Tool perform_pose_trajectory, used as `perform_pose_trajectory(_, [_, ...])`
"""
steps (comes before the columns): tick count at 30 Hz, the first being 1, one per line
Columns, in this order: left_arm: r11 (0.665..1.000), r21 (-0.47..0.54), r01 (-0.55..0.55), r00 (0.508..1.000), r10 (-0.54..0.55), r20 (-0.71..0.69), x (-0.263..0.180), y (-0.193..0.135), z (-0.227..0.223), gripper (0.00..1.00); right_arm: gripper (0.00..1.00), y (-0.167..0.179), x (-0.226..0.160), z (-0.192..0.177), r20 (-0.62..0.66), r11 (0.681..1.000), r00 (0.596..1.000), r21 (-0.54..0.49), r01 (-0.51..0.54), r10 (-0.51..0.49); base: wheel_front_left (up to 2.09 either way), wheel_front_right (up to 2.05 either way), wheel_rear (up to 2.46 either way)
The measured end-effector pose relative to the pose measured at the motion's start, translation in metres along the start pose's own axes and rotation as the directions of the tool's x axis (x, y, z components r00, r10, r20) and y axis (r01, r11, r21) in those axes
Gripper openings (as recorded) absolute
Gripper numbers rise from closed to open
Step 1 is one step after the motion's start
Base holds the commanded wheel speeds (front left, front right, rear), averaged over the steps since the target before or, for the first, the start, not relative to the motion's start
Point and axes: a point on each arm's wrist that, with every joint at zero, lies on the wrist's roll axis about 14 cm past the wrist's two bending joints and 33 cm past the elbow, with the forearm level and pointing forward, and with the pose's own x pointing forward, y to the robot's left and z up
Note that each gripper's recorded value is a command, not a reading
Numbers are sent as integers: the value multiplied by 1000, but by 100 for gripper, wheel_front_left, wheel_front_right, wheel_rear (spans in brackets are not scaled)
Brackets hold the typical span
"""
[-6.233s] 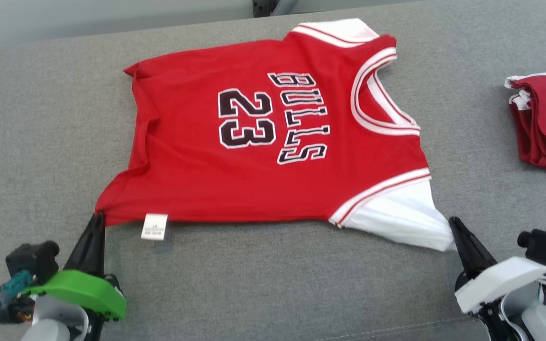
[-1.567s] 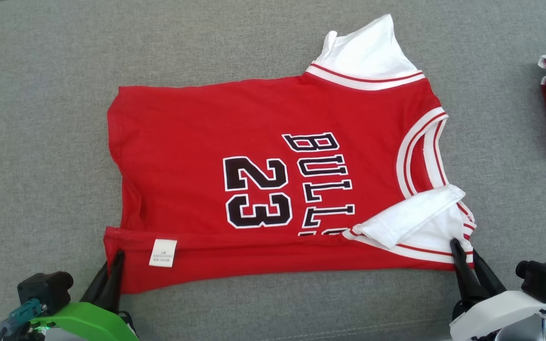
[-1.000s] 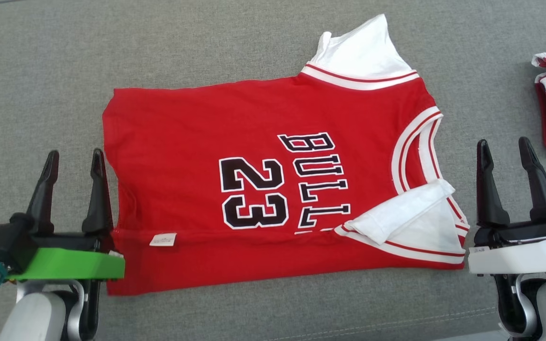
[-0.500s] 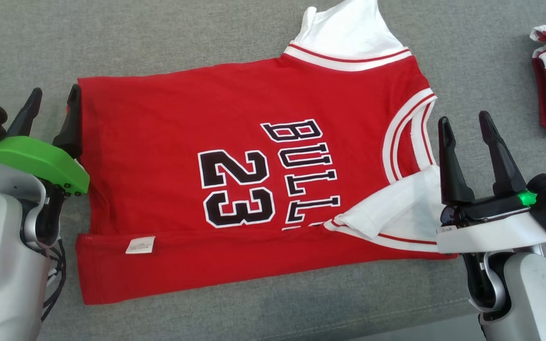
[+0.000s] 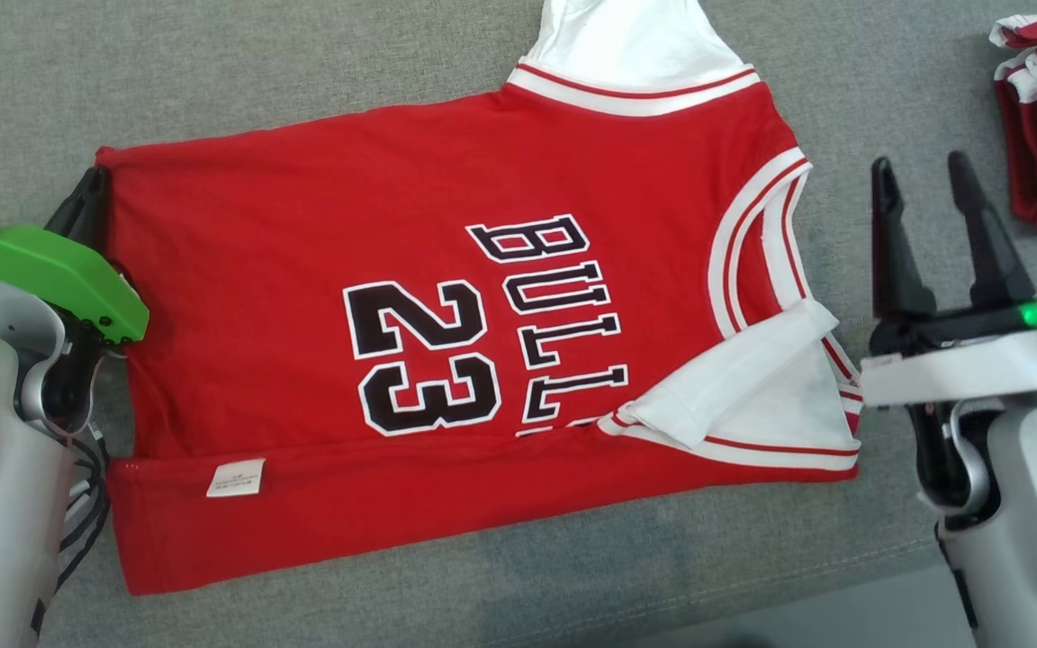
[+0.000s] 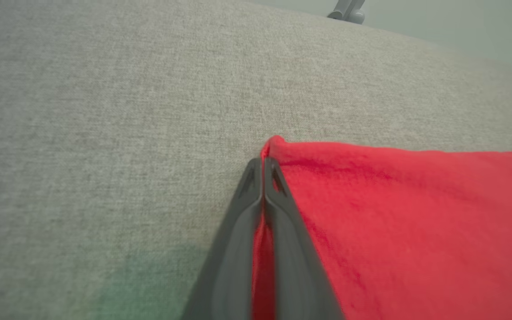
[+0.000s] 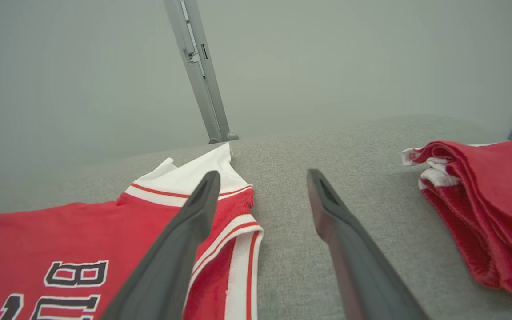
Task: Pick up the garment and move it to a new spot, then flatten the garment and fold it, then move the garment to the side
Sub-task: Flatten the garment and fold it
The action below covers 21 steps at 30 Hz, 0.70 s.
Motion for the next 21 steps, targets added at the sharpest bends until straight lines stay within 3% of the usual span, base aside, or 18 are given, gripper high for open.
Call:
perform_pose_trajectory(9, [998, 32, 48, 998, -49, 26, 6, -16, 7, 0, 100, -4, 90, 25, 27, 995, 996, -60, -81, 83, 0, 0, 0])
perform_pose_trajectory(13, [997, 37, 72, 996, -74, 42, 10, -26, 13, 0, 100, 7, 119, 15, -23, 990, 992, -66, -124, 123, 0, 0, 0])
perform_pose_trajectory(21, [993, 50, 103, 992, -106, 67, 15, -36, 17, 0, 100, 30, 169, -51, -242, 978, 954, -71, -198, 176, 0, 0, 0])
